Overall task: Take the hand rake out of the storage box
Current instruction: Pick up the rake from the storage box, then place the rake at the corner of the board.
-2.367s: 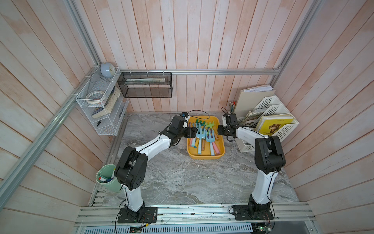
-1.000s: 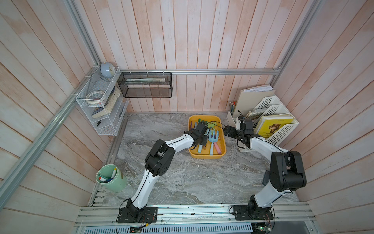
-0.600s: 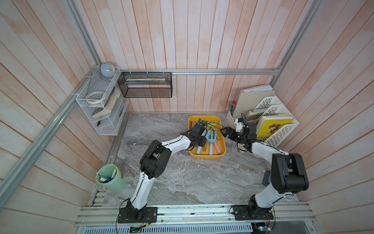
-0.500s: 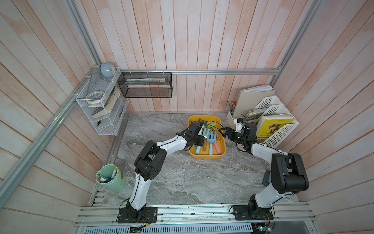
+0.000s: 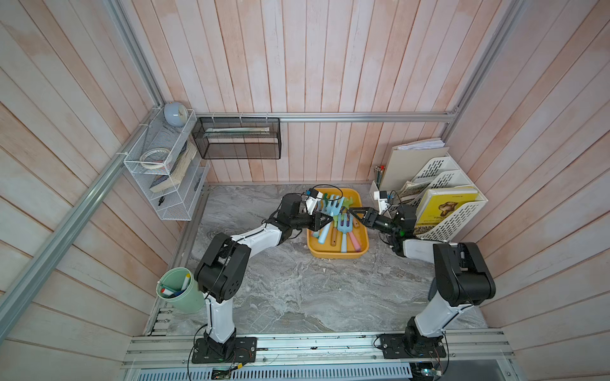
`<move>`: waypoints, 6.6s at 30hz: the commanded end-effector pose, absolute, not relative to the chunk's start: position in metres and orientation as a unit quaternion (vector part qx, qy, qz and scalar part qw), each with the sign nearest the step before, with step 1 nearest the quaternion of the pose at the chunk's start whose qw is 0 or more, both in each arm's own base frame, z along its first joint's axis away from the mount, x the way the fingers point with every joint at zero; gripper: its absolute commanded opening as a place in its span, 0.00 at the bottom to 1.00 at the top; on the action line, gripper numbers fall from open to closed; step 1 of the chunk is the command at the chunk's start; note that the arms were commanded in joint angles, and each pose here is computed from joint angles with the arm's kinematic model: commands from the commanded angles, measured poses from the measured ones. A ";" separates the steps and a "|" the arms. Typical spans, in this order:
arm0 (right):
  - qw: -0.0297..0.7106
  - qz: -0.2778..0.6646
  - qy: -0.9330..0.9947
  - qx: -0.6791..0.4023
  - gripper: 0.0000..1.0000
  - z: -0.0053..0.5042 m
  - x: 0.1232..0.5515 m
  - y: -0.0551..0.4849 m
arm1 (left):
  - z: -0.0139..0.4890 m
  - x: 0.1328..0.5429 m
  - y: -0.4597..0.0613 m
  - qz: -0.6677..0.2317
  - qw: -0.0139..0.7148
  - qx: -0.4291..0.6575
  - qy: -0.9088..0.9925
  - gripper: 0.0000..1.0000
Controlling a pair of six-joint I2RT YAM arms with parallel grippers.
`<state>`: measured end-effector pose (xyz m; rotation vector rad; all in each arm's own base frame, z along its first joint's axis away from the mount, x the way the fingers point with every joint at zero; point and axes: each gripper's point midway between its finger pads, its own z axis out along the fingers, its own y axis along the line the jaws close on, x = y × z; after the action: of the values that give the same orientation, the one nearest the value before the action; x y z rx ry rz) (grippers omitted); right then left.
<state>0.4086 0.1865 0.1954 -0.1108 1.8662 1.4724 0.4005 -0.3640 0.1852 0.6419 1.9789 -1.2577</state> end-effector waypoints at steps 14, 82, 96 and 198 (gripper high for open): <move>0.381 0.508 0.769 -0.066 0.28 0.203 0.432 0.225 | 0.182 0.405 -0.371 -0.471 0.346 0.255 0.770 0.09; 0.373 0.377 0.846 0.056 0.29 0.245 0.461 0.241 | 0.165 0.412 -0.335 -0.062 0.598 0.249 0.760 0.00; 0.400 0.478 0.782 -0.013 0.73 0.277 0.437 0.242 | 0.179 0.406 -0.278 -0.260 0.538 0.198 0.777 0.00; 0.400 0.387 0.829 0.056 0.98 0.193 0.422 0.155 | 0.009 0.459 -0.121 -0.045 0.225 -0.092 0.969 0.72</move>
<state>0.4250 0.1584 0.1839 0.1629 2.1284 0.9957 0.4682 -0.1362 0.0319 -0.2492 2.5928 -0.2904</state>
